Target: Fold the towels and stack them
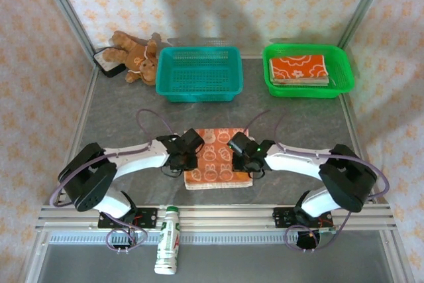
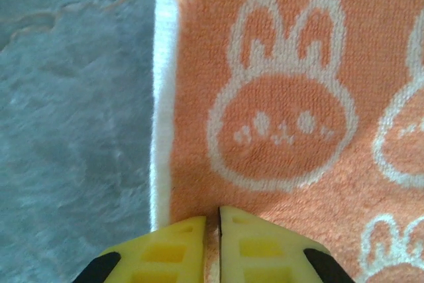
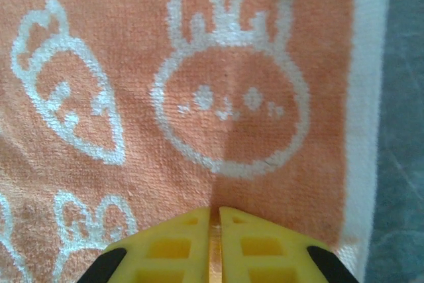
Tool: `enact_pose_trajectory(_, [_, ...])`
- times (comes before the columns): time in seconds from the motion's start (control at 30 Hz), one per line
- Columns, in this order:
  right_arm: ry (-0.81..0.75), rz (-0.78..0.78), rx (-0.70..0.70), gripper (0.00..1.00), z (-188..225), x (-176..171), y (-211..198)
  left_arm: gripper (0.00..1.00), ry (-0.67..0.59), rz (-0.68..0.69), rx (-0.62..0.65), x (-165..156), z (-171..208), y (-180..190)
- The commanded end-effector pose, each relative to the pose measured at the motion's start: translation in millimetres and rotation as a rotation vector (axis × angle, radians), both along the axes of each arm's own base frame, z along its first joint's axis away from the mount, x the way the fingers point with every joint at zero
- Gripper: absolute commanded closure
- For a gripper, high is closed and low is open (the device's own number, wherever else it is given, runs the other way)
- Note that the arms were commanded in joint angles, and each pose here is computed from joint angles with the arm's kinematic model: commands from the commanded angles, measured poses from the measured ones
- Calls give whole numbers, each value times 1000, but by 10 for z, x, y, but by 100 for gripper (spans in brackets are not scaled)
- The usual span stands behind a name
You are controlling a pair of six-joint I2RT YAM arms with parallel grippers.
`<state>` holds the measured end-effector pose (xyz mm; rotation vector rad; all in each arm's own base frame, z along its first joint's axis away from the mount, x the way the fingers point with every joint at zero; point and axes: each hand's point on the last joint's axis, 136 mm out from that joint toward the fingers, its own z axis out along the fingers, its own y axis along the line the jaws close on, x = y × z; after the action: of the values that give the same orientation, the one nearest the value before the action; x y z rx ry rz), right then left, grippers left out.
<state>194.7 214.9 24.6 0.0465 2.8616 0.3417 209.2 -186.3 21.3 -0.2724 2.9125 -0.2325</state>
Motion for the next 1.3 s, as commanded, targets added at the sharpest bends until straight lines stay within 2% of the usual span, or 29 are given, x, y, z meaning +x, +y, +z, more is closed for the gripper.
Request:
enact_pose_trajectory(0.0, [-66,-74,-26,89,210,104,-115,87,-7,11,34,-39,109,132])
enact_pose_trajectory(0.17, [-141,-74,-46,91,503,376,-115,90,-61,23,32,261,330,186])
enact_pose_trajectory(0.27, [-152,-84,-61,99,540,588,-146,100,-83,21,44,518,413,190])
enact_pose_trajectory(0.43, [-175,-97,-89,100,553,988,-190,100,-114,38,51,973,438,199])
enact_pose_trajectory(0.63, [-139,-90,-124,100,380,1314,-190,100,-95,42,56,1326,306,189])
enact_pose_trajectory(0.73, [-115,-99,-152,100,253,1404,-235,100,-67,45,85,1367,150,239])
enact_pose_trajectory(0.97, [-43,-109,-178,100,-126,1401,-349,100,-2,64,129,1228,-162,394])
enact_pose_trajectory(1.17, [-68,-95,-154,100,17,1432,-315,100,-37,71,122,1264,26,419])
enact_pose_trajectory(1.27, [-107,-99,-129,94,232,1480,-290,100,-80,84,102,1326,218,431])
